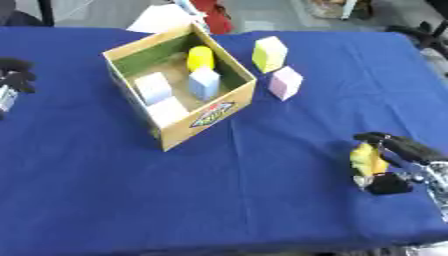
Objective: Pick up objects on the table and place them in the box.
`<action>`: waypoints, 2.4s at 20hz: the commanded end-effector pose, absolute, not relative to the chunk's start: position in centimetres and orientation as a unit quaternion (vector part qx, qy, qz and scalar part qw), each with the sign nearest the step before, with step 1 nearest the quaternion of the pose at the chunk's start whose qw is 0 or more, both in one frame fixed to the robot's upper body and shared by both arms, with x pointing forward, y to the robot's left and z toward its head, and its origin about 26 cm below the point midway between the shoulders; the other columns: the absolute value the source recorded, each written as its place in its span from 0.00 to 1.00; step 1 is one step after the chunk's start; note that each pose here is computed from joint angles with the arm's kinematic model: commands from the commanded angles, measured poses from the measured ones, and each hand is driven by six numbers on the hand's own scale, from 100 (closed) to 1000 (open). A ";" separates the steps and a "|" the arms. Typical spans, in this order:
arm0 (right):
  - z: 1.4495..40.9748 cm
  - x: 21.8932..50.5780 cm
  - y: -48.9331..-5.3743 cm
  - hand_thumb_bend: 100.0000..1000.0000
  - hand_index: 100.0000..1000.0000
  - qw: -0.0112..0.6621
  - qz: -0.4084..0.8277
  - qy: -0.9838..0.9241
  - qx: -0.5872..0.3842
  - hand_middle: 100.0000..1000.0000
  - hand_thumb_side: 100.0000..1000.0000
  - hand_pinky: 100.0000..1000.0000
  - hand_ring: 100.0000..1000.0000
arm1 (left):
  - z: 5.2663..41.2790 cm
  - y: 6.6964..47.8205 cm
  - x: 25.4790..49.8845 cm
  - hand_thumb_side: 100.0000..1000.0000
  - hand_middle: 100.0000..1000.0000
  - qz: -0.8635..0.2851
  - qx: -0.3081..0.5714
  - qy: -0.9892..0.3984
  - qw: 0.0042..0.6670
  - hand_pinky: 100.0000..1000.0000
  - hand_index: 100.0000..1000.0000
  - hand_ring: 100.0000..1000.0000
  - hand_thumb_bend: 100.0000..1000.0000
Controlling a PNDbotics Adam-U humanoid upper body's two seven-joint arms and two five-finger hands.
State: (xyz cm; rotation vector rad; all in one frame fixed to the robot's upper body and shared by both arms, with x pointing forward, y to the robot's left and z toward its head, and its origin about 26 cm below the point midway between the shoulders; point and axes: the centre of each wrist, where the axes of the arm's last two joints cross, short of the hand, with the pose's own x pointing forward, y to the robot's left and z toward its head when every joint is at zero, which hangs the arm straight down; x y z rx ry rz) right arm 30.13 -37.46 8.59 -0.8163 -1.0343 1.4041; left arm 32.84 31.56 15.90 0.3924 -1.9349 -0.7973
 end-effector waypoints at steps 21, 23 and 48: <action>20.7 36.1 -31.8 0.00 0.75 0.355 0.520 -0.669 -0.395 0.52 0.00 0.00 0.20 | 16.9 31.0 32.7 0.63 0.58 -0.326 0.152 -0.808 0.466 0.70 0.77 0.56 0.00; 22.0 37.5 -30.2 0.00 0.75 0.335 0.533 -0.680 -0.376 0.51 0.00 0.00 0.20 | 17.1 30.7 32.7 0.63 0.58 -0.326 0.146 -0.812 0.461 0.70 0.77 0.56 0.00; 23.0 47.8 -22.2 0.01 1.00 0.347 0.500 -0.708 -0.359 0.95 0.63 0.88 0.93 | 16.7 28.9 32.3 0.64 0.58 -0.314 0.104 -0.824 0.460 0.70 0.76 0.56 0.00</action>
